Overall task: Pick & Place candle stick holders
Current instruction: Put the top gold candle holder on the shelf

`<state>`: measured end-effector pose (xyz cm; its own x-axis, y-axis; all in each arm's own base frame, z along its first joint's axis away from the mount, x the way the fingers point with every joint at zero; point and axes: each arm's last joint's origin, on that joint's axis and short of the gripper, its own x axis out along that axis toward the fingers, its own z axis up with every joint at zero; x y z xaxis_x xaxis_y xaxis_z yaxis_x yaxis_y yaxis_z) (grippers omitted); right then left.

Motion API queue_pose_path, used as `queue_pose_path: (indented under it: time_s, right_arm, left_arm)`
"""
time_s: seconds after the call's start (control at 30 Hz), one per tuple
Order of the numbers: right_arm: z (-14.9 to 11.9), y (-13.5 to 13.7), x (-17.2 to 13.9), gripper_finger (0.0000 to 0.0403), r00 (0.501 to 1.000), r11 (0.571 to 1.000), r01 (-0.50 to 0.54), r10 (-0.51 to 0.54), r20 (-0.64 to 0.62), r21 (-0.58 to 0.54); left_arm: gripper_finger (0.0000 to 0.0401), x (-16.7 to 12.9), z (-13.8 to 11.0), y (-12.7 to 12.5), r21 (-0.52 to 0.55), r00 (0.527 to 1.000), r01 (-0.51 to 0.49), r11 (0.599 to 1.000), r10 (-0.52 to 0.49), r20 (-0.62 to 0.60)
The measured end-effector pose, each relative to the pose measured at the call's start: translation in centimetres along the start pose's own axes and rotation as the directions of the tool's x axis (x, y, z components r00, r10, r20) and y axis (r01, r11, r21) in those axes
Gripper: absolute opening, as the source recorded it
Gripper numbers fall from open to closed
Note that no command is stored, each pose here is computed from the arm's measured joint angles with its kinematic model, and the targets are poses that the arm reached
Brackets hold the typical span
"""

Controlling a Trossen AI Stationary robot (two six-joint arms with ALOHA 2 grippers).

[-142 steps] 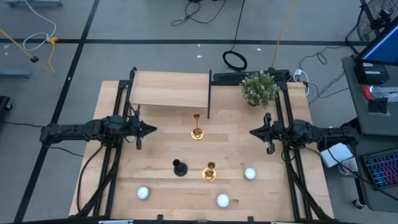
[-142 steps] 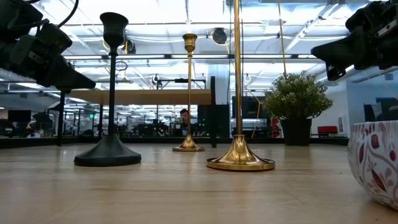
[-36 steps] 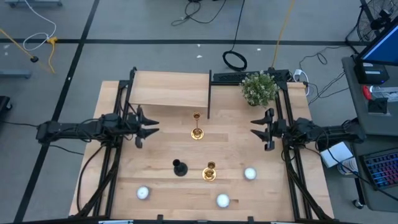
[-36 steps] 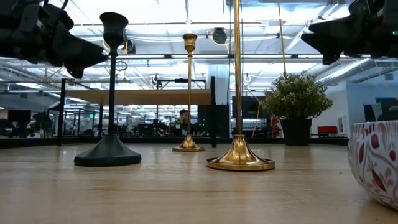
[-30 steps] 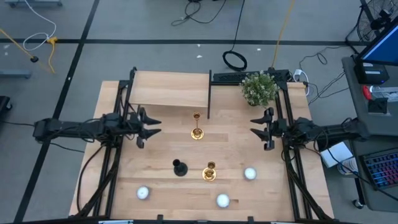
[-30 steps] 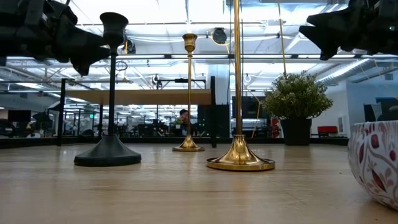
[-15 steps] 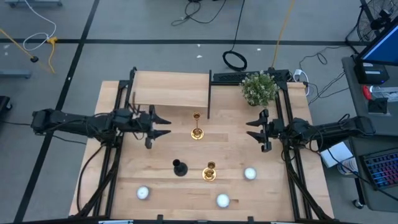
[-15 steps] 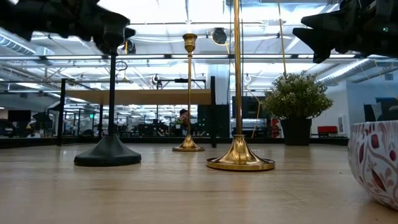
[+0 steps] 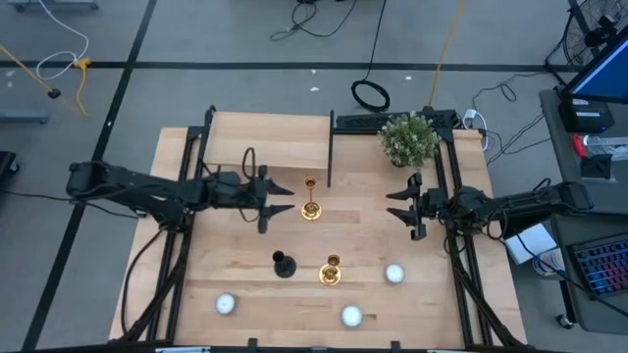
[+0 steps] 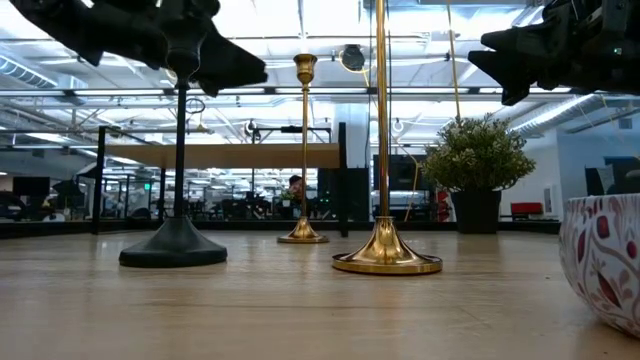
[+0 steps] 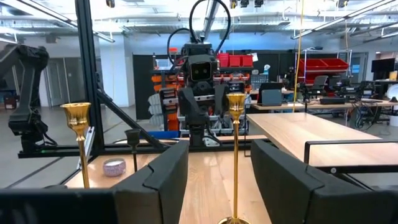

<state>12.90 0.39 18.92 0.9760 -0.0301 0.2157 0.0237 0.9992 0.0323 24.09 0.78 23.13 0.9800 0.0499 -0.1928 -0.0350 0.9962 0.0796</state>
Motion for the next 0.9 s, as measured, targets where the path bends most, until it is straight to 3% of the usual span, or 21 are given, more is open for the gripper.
queue_pose_path:
  time_s: [0.37, 0.9]
  right_arm:
    - [0.0, 0.0, 0.0, 0.0171, 1.0, 1.0, 0.0, 0.0, -0.004, -0.002]
    - [-0.3, 0.0, 0.1, 0.0171, 1.0, 1.0, 0.001, -0.001, -0.023, -0.003]
  left_arm:
    - [0.0172, 3.3, -0.3, 0.3, 0.0, 0.992, -0.121, 0.993, 0.121, -0.038]
    - [0.0172, 6.2, -0.3, 0.4, -0.036, 0.99, -0.143, 0.989, 0.142, -0.017]
